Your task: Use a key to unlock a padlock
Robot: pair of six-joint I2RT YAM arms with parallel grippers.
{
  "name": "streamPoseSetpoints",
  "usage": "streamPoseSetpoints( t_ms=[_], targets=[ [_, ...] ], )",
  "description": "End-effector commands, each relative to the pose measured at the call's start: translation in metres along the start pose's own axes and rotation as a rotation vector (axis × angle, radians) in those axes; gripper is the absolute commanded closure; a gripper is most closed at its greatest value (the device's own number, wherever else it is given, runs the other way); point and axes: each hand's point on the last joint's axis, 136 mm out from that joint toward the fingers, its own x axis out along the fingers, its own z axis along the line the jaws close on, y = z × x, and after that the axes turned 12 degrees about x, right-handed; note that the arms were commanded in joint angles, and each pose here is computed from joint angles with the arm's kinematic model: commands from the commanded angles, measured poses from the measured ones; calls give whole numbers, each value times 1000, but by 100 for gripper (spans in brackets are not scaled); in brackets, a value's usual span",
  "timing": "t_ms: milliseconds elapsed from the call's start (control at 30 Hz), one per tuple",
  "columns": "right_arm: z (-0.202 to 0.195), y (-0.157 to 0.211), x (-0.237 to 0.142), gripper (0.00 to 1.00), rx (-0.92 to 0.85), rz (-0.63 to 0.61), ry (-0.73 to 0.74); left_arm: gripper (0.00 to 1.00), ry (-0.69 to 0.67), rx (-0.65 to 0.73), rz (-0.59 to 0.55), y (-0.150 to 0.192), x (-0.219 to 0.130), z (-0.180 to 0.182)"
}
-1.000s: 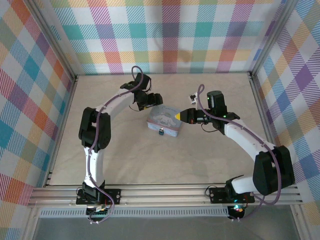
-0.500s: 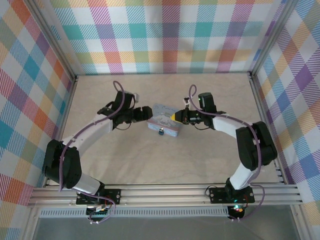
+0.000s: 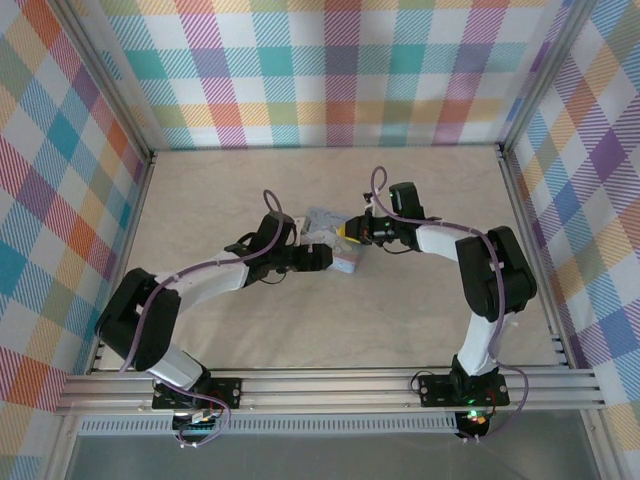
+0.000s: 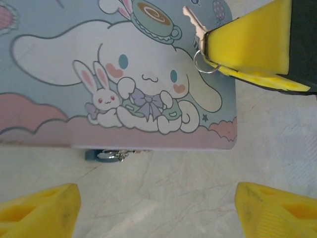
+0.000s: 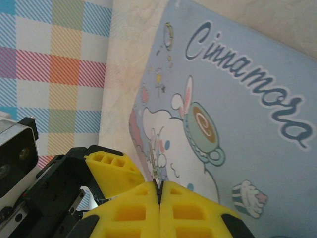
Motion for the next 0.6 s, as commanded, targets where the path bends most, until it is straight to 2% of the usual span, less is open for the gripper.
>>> streamPoseSetpoints(
  t_ms=[0,267,567],
  targets=[
    [-5,1,4,98,-8,10,24,19,43,59,-15,3,13,-9],
    [-27,9,5,98,25,21,96,20,3,81,14,15,27,5],
    [-33,11,4,98,29,20,114,23,-27,143,21,33,34,17]
  ],
)
